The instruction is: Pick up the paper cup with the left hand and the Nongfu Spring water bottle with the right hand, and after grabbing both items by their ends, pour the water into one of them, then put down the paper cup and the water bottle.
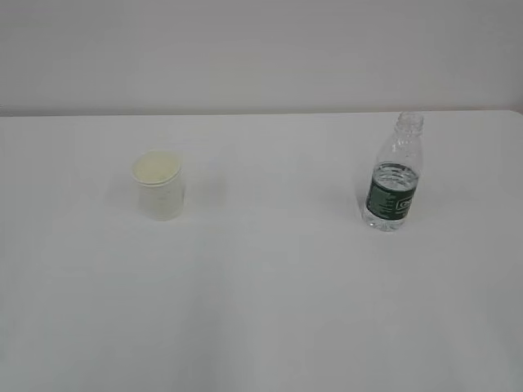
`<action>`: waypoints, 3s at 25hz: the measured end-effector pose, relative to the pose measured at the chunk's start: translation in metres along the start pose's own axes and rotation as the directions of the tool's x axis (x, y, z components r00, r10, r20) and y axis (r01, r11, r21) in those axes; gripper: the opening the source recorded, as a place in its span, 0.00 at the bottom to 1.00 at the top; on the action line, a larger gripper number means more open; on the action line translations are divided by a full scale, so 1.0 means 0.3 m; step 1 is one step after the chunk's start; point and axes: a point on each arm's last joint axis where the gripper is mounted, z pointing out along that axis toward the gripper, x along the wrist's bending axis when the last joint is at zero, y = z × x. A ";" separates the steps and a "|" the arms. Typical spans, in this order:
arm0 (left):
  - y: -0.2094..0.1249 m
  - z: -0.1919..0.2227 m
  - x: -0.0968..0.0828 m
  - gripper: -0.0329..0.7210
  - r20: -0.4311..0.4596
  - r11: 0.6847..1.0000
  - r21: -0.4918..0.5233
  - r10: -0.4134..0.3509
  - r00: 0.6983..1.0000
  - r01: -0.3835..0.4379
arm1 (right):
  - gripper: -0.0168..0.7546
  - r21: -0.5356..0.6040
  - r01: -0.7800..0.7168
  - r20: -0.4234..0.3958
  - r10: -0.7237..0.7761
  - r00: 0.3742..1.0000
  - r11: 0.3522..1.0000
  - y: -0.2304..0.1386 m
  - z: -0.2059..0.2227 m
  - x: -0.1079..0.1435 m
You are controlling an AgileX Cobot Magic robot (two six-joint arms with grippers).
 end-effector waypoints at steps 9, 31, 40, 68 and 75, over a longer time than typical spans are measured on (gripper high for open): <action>0.000 0.000 0.000 0.59 0.000 1.000 0.000 0.000 1.000 0.000 | 0.76 0.000 0.000 0.000 0.000 1.000 1.000 0.000 0.000 0.000; 0.000 0.000 0.000 0.46 0.002 1.000 0.000 -0.001 1.000 0.001 | 0.76 -0.007 0.088 0.120 -0.087 0.989 0.996 0.005 -0.001 -0.036; 0.001 0.000 0.000 0.46 0.002 1.000 -0.002 -0.001 1.000 0.001 | 0.76 -0.011 0.082 0.116 -0.080 0.990 0.997 0.006 0.000 -0.035; 0.363 0.269 -0.013 0.66 0.025 0.962 -0.273 0.000 1.000 0.006 | 0.76 -0.434 -0.036 -0.154 -0.035 0.987 0.900 0.331 0.020 0.046; 0.435 0.354 -0.036 0.65 0.064 0.915 -0.403 0.018 0.998 0.009 | 0.74 -0.530 -0.159 -0.243 0.030 0.969 0.833 0.458 0.130 0.085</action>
